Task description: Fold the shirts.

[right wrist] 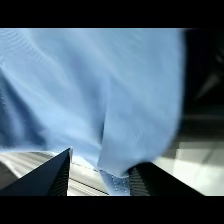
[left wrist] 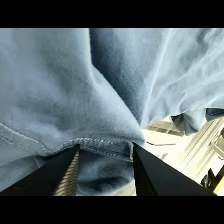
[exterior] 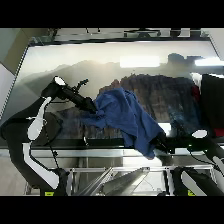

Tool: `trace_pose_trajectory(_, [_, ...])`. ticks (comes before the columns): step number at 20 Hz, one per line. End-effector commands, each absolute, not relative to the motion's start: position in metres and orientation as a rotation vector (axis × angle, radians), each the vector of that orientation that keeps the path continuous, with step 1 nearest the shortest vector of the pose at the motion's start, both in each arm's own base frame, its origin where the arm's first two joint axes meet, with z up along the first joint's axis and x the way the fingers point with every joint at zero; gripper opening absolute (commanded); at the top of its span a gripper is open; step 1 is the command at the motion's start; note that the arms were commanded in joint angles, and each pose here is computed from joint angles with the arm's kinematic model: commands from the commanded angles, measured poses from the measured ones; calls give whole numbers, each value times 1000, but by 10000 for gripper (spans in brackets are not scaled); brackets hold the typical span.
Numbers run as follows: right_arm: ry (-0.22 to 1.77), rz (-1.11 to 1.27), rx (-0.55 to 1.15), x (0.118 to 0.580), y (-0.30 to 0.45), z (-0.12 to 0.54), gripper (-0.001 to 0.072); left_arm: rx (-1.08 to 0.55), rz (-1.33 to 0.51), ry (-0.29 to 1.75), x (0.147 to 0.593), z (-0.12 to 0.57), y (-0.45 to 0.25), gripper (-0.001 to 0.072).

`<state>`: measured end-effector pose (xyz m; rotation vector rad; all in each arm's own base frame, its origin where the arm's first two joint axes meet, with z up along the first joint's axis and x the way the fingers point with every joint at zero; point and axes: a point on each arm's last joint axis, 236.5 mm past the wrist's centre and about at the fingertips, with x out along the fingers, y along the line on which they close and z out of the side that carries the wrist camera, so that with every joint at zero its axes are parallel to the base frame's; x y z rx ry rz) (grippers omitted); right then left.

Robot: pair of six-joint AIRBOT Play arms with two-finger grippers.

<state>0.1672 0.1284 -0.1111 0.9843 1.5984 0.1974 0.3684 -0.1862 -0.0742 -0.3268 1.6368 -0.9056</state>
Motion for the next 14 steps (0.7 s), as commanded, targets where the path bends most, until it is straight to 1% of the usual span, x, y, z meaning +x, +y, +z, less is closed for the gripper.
trace_pose_trajectory(1, [1582, 219, 966, 173, 130, -122, 417, -349, -920, 1673, 361, -69, -177, 342])
trace_pose_trajectory(3, [1567, 222, 956, 176, 128, -122, 417, -372, -919, 1675, 364, -62, -165, 341])
trace_pose_trajectory(4, [1561, 226, 953, 177, 128, -122, 337, -378, -920, 1673, 365, -57, -162, 342])
trace_pose_trajectory(5, [1561, 227, 953, 177, 128, -122, 209, -376, -927, 1680, 365, -52, -161, 341])
trace_pose_trajectory(6, [1561, 227, 952, 177, 128, -122, 158, -371, -939, 1689, 362, -48, -162, 342])
trace_pose_trajectory(7, [1561, 227, 951, 177, 128, -122, 69, -358, -945, 1692, 360, -46, -165, 342])
trace_pose_trajectory(8, [1560, 232, 947, 176, 128, -122, 21, -330, -948, 1689, 359, -45, -169, 342])
trace_pose_trajectory(10, [1557, 238, 940, 177, 128, -122, 21, -231, -930, 1694, 355, -49, -172, 342])
trace_pose_trajectory(12, [1555, 244, 933, 177, 128, -122, 21, -81, -879, 1728, 349, -61, -165, 342])
trace_pose_trajectory(14, [1553, 249, 928, 177, 128, -122, 21, -15, -862, 1732, 347, -69, -173, 342])
